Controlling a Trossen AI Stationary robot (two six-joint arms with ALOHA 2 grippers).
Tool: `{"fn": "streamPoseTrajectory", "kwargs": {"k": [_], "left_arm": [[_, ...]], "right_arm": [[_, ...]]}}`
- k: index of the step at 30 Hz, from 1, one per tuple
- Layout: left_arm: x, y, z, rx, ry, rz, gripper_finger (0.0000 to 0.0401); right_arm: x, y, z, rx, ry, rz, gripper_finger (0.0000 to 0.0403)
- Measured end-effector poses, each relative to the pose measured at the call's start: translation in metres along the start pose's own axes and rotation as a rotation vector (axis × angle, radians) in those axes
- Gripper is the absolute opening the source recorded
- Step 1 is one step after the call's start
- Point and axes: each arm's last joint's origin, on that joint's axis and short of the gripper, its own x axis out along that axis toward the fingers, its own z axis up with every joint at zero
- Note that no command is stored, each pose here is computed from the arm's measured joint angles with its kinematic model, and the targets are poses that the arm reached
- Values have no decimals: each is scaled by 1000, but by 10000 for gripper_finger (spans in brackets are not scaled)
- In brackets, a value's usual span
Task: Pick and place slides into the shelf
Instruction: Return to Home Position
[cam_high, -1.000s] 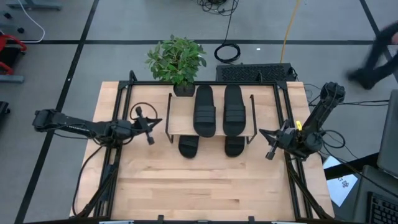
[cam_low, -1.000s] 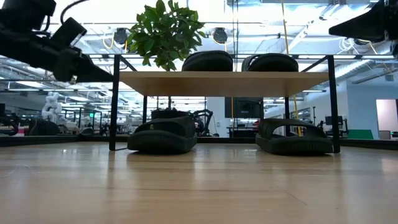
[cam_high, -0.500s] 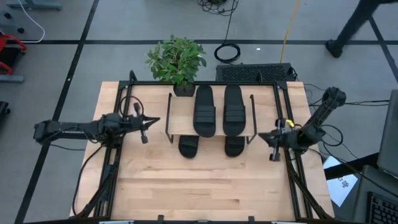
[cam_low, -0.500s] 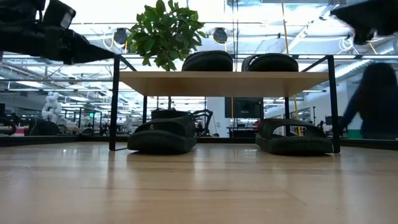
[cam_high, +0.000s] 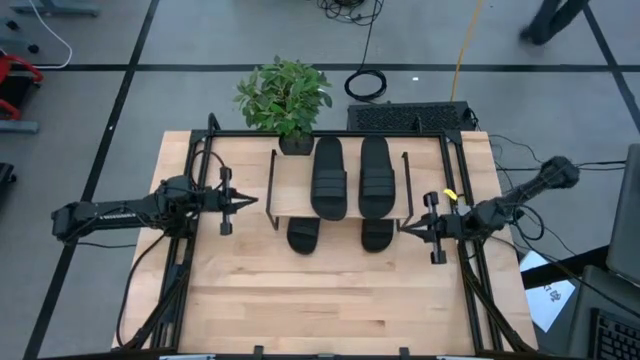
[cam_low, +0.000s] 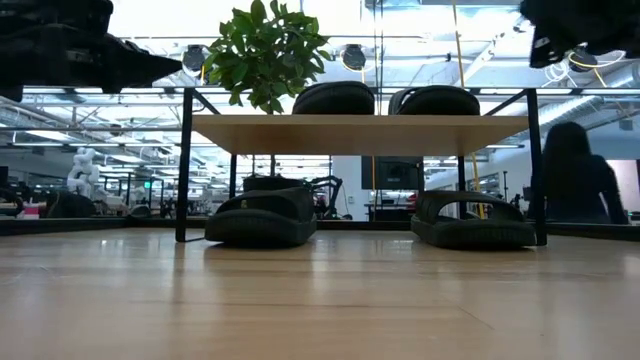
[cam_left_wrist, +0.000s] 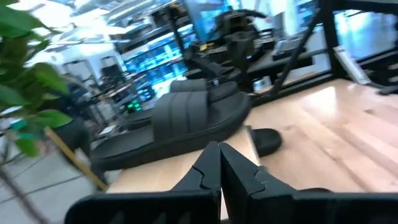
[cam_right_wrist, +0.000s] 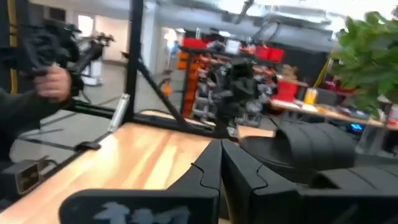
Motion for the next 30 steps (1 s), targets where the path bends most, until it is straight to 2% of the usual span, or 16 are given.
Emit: {"fn": "streamPoseTrajectory", "kwargs": {"k": [5, 7, 14, 16, 18, 22, 26, 30], "left_arm": [[0, -2, 2, 55, -45, -91, 0], [0, -3, 2, 63, -56, -101, 0], [2, 0, -12, 43, 2, -61, 0], [1, 4, -16, 32, -15, -15, 0], [0, 7, -19, 21, -33, 20, 0], [-3, 16, -11, 15, -124, 0, 0], [-8, 23, -4, 31, -212, -38, 0], [-13, 34, -5, -44, -201, 30, 0]], "right_arm": [[7, -9, 8, 5, 21, 63, 0], [8, -13, 10, 21, 14, 50, 0], [7, -27, 7, 62, 6, -5, 0], [6, -33, 7, 95, 2, -51, 0], [5, -37, 8, 130, -15, -35, 0], [2, -41, 11, 169, -60, 29, 0], [-4, -45, 17, 167, -116, 10, 0], [-12, -46, 19, 157, -142, 3, 0]]}}
